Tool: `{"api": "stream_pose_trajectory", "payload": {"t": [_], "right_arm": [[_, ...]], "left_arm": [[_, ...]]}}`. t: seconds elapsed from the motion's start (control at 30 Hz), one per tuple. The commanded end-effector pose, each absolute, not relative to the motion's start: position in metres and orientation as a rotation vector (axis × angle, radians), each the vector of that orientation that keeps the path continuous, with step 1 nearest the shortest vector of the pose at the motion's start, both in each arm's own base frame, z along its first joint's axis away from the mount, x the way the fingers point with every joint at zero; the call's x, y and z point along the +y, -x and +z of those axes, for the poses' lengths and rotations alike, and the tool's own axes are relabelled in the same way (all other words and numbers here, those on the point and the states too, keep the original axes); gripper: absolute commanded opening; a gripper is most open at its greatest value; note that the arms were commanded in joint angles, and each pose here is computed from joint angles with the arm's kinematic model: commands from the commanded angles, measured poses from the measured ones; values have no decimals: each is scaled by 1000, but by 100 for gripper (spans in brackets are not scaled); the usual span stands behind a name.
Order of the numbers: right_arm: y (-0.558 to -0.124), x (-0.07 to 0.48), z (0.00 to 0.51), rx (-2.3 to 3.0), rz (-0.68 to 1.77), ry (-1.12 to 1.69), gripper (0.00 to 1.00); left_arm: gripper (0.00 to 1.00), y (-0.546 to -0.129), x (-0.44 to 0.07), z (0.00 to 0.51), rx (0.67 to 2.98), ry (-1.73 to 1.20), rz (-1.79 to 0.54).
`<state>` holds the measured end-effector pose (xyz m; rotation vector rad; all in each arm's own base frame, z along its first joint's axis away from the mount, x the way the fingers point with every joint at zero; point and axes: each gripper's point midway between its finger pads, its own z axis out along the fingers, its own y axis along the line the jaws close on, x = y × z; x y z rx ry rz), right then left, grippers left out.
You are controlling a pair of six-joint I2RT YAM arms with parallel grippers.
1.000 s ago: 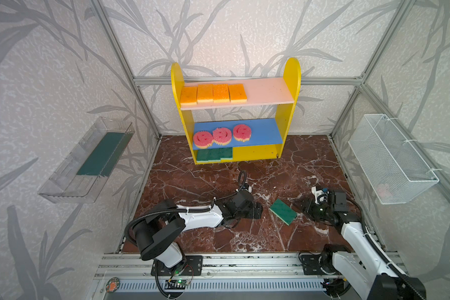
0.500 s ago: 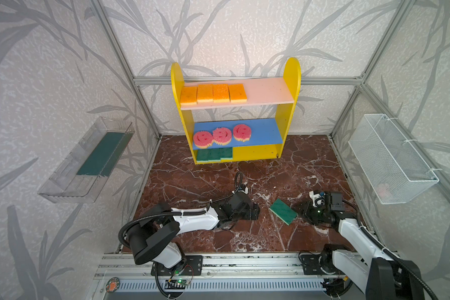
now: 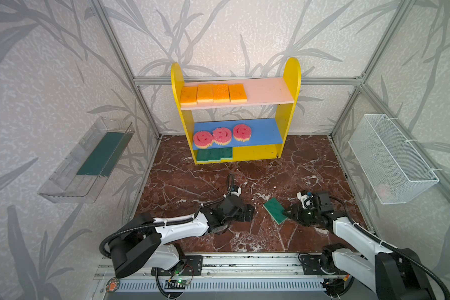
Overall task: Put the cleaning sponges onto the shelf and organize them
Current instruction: 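Grasp the last green pad with the right gripper while the left gripper approaches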
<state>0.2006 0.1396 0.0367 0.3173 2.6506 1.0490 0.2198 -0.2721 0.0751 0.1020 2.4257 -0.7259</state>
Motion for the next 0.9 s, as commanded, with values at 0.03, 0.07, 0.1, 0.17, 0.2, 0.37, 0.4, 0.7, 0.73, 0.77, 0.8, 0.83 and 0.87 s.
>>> {"api": "stream_pose_trajectory", "payload": {"t": [0.03,0.07,0.1,0.17,0.2,0.37,0.4,0.7,0.73,0.77,0.8,0.83,0.87], "right_arm": [[-197,164,40,2637,1066,-265,51],[-196,171,40,2641,1073,-242,51],[-196,178,42,2643,1086,-220,51],[-196,187,44,2655,1116,-190,51],[-197,190,46,2664,1125,-178,51],[-197,184,52,2667,1061,-155,51],[-197,183,53,2660,1059,-158,51],[-199,187,44,2673,1136,-212,48],[-200,187,44,2674,1154,-220,48],[-202,186,44,2674,1173,-232,48],[-202,186,43,2672,1184,-244,48],[-203,185,42,2673,1189,-252,48],[-203,184,41,2676,1192,-261,48]], "left_arm": [[97,-223,-245,82,2396,-49,-627],[97,-223,-240,84,2390,-43,-621],[97,-224,-237,87,2383,-36,-622],[97,-224,-231,87,2381,-17,-626],[97,-223,-229,87,2382,-8,-633],[97,-221,-222,87,2378,8,-634],[97,-221,-221,88,2375,11,-635],[97,-222,-217,83,2387,16,-622],[97,-222,-216,82,2389,18,-623],[97,-222,-216,81,2391,20,-624],[97,-223,-216,81,2391,22,-625],[97,-223,-215,81,2390,25,-627],[97,-223,-215,79,2393,27,-628]]}}
